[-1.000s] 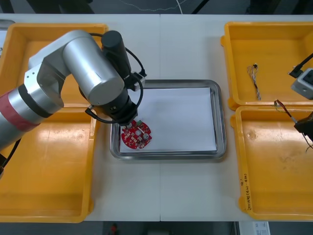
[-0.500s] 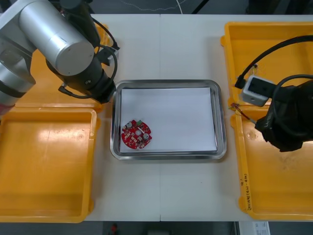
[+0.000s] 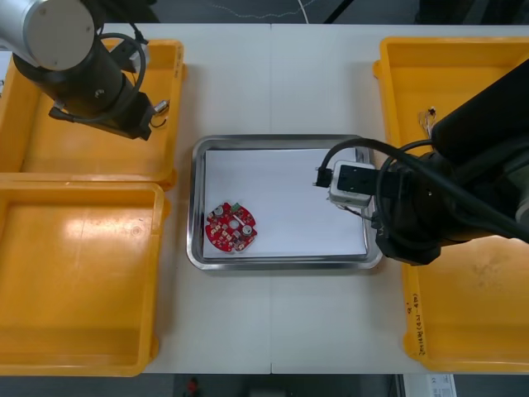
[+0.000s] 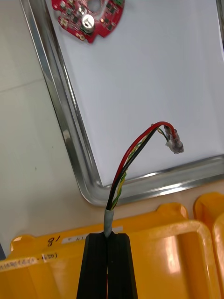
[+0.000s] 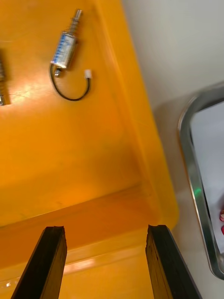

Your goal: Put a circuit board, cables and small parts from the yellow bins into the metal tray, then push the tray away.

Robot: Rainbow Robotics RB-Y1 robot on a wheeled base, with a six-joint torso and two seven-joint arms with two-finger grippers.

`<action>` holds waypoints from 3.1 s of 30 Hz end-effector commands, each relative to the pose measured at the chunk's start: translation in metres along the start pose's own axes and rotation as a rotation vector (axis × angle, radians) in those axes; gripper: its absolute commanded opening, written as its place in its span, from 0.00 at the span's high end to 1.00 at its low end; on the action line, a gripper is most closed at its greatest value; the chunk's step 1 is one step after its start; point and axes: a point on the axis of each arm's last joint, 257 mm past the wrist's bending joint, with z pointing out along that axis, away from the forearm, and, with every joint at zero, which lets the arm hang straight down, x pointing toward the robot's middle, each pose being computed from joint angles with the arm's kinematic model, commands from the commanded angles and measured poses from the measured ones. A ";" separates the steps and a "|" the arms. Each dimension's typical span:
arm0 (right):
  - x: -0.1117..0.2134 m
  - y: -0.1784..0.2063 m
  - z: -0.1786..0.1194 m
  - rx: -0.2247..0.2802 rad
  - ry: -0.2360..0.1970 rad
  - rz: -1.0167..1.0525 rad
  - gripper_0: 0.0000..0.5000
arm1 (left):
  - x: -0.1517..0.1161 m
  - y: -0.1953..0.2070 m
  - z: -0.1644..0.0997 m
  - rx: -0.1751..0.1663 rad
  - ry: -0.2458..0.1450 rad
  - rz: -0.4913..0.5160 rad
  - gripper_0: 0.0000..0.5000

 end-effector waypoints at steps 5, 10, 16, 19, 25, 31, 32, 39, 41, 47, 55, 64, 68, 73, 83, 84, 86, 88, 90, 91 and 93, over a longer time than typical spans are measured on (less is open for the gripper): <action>-0.046 0.001 0.023 0.022 -0.069 -0.197 1.00 | -0.046 0.048 -0.023 -0.042 -0.071 0.096 0.00; -0.053 -0.001 0.041 0.058 -0.064 -0.298 1.00 | -0.062 0.071 -0.017 -0.046 -0.091 0.097 0.00; -0.061 -0.001 0.068 0.070 -0.056 -0.335 1.00 | -0.072 0.087 -0.009 -0.047 -0.118 0.116 0.00; -0.066 0.000 0.081 0.077 -0.056 -0.341 1.00 | -0.079 0.090 -0.006 -0.045 -0.137 0.109 0.00; -0.067 0.003 0.112 0.078 -0.045 -0.353 1.00 | -0.097 0.087 0.004 -0.056 -0.174 0.105 0.00; -0.059 0.014 0.143 0.018 -0.042 -0.338 1.00 | -0.108 0.081 0.021 -0.056 -0.193 0.091 0.00; -0.057 0.013 0.147 0.015 -0.038 -0.332 1.00 | -0.110 0.080 0.025 -0.053 -0.197 0.086 0.00; -0.046 0.007 0.164 0.004 -0.023 -0.297 1.00 | -0.119 0.078 0.036 -0.058 -0.220 0.085 0.00; -0.046 0.008 0.166 -0.002 -0.022 -0.292 1.00 | -0.119 0.078 0.038 -0.067 -0.220 0.091 0.00; -0.046 0.006 0.166 0.005 -0.020 -0.293 1.00 | -0.126 0.080 0.044 -0.084 -0.236 0.088 0.00; -0.056 -0.007 0.158 0.050 -0.048 -0.292 0.04 | -0.137 0.083 0.056 -0.092 -0.284 0.077 0.00; -0.062 -0.018 0.150 0.060 -0.070 -0.271 0.00 | -0.140 0.091 0.064 -0.102 -0.312 0.067 0.00; -0.067 -0.023 0.144 0.090 -0.077 -0.287 0.00 | -0.138 0.094 0.071 -0.101 -0.317 0.061 0.00; -0.069 -0.027 0.138 0.113 -0.074 -0.292 0.00 | -0.135 0.092 0.076 -0.096 -0.308 0.059 0.00; -0.072 -0.051 0.111 0.119 -0.064 -0.182 0.00 | -0.122 0.090 0.089 -0.085 -0.273 0.048 0.00; -0.072 -0.053 0.109 0.119 -0.064 -0.173 0.00 | -0.122 0.091 0.089 -0.085 -0.274 0.046 0.00; -0.066 -0.065 0.097 0.122 -0.053 -0.125 0.00 | -0.122 0.089 0.089 -0.080 -0.274 0.044 0.00; -0.059 -0.071 0.089 0.118 -0.037 -0.097 0.00 | -0.120 0.089 0.091 -0.078 -0.271 0.039 0.00; -0.045 -0.080 0.078 0.119 -0.002 -0.061 0.00 | -0.120 0.089 0.091 -0.076 -0.270 0.038 0.00; -0.042 -0.082 0.075 0.117 0.005 -0.051 0.00 | -0.120 0.089 0.091 -0.075 -0.271 0.037 0.00; -0.029 -0.091 0.059 0.124 0.035 -0.007 0.00 | -0.120 0.088 0.091 -0.073 -0.271 0.035 0.00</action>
